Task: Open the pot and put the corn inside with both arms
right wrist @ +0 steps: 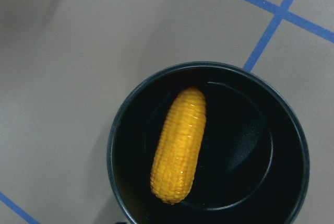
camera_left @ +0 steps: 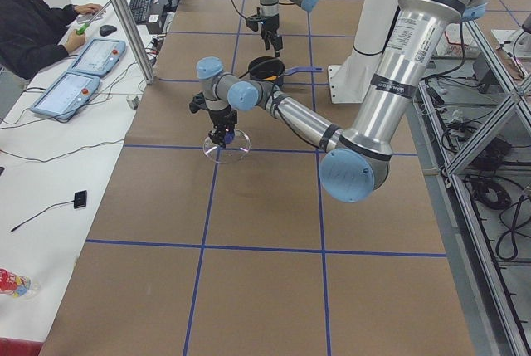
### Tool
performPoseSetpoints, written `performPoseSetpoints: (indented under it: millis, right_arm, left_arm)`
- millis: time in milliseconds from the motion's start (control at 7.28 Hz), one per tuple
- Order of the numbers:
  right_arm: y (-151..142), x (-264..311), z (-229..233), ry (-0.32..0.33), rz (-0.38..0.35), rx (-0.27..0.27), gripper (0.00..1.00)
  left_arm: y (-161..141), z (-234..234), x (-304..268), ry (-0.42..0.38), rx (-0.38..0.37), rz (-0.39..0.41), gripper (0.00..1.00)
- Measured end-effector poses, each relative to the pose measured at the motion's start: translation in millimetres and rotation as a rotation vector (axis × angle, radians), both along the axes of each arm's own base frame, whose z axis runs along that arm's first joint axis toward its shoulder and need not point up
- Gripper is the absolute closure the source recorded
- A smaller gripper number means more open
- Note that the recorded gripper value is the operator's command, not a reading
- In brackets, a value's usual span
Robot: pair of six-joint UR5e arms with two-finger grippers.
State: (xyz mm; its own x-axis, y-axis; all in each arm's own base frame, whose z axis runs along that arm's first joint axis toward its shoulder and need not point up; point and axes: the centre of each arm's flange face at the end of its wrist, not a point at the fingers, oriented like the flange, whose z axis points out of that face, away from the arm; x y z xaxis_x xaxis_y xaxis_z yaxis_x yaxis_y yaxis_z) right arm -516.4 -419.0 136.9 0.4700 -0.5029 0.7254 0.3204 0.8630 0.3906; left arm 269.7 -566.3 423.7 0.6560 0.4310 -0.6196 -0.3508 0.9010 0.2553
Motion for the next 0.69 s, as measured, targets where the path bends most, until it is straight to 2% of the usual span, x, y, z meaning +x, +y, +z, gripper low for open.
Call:
performPoseSetpoints:
  millis: [275,687]
  right_arm:
    - [-14.8,18.1,-6.4,-0.041,0.033,0.021,0.00]
    - [-39.8,43.2,-5.1,-0.054,0.075,0.025,0.00]
  left_arm:
    - [6.5,22.7,-1.1,-0.010,-0.022,0.004,0.47]
    - [18.4,52.4,-5.9,-0.008,-0.043,0.007,0.46]
